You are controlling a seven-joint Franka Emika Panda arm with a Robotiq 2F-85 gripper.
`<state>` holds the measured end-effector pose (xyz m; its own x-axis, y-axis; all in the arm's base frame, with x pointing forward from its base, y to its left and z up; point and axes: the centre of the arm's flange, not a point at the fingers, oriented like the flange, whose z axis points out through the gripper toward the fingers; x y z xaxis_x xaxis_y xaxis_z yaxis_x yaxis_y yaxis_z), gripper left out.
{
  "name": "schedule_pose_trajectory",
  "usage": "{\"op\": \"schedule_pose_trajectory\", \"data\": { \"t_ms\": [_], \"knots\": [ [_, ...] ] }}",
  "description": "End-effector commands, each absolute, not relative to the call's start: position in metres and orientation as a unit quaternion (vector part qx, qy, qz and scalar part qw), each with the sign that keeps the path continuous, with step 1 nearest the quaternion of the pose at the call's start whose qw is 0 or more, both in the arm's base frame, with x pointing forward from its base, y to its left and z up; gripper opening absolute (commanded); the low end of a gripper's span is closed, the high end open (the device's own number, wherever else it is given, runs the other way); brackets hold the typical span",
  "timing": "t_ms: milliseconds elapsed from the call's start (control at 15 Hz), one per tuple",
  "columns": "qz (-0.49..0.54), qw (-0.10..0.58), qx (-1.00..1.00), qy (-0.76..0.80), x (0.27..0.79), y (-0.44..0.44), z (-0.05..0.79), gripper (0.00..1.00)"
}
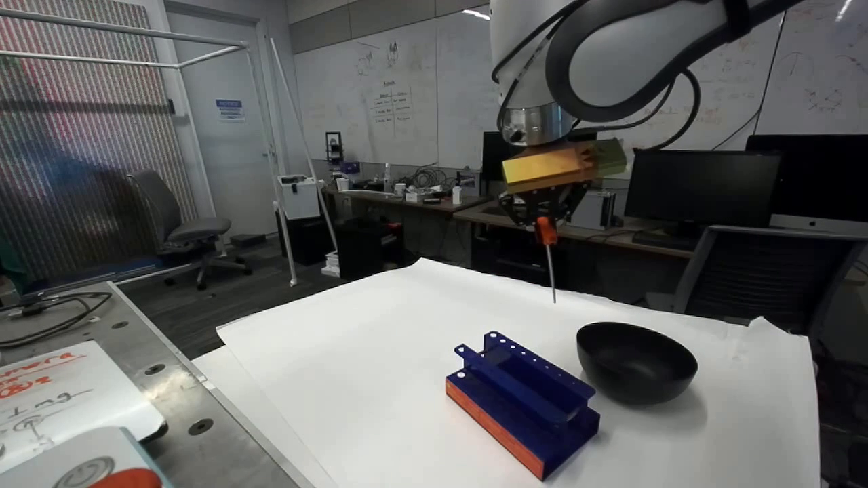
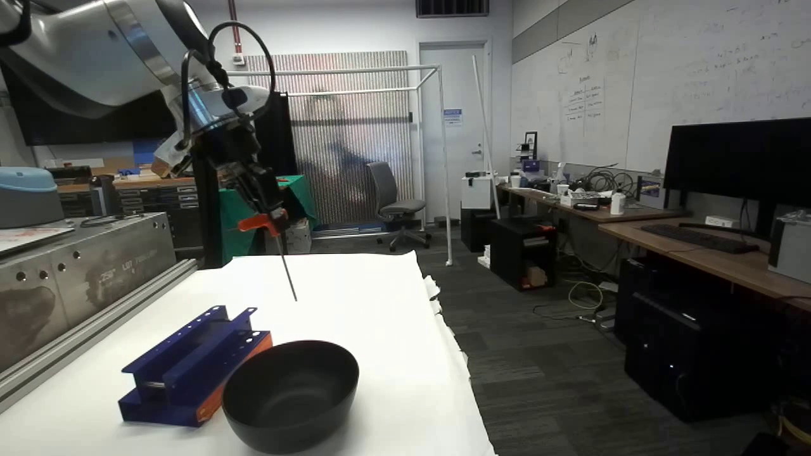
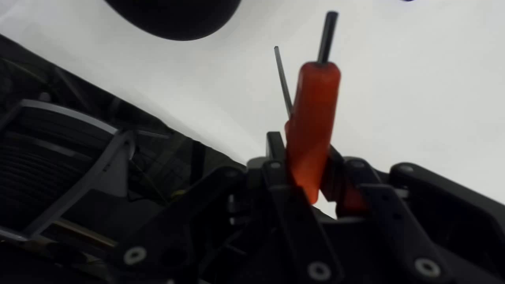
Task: Pick up the orange object tool and put it in the bowl
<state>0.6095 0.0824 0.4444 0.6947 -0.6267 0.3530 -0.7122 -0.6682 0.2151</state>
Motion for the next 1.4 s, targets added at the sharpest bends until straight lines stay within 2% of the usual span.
{"op": "schedule_pose_trajectory", "data": {
  "t_ms": [0, 333, 733, 800, 867, 1000, 1200, 1333],
  "knots": [
    [0.084, 0.237, 0.89, -0.379, 0.618, 0.049, 0.429, 0.13],
    [-0.034, 0.28, 0.883, -0.375, 0.623, 0.019, 0.36, 0.13],
    [-0.084, 0.283, 0.88, -0.372, 0.633, 0.011, 0.292, 0.14],
    [-0.092, 0.284, 0.879, -0.372, 0.635, 0.011, 0.286, 0.25],
    [-0.096, 0.284, 0.879, -0.37, 0.636, 0.011, 0.281, 0.47],
    [-0.102, 0.278, 0.88, -0.372, 0.638, 0.012, 0.276, 0.51],
    [-0.104, 0.237, 0.897, -0.358, 0.637, 0.015, 0.288, 0.73],
    [-0.089, 0.18, 0.916, -0.348, 0.63, 0.017, 0.312, 0.89]
  ]
}}
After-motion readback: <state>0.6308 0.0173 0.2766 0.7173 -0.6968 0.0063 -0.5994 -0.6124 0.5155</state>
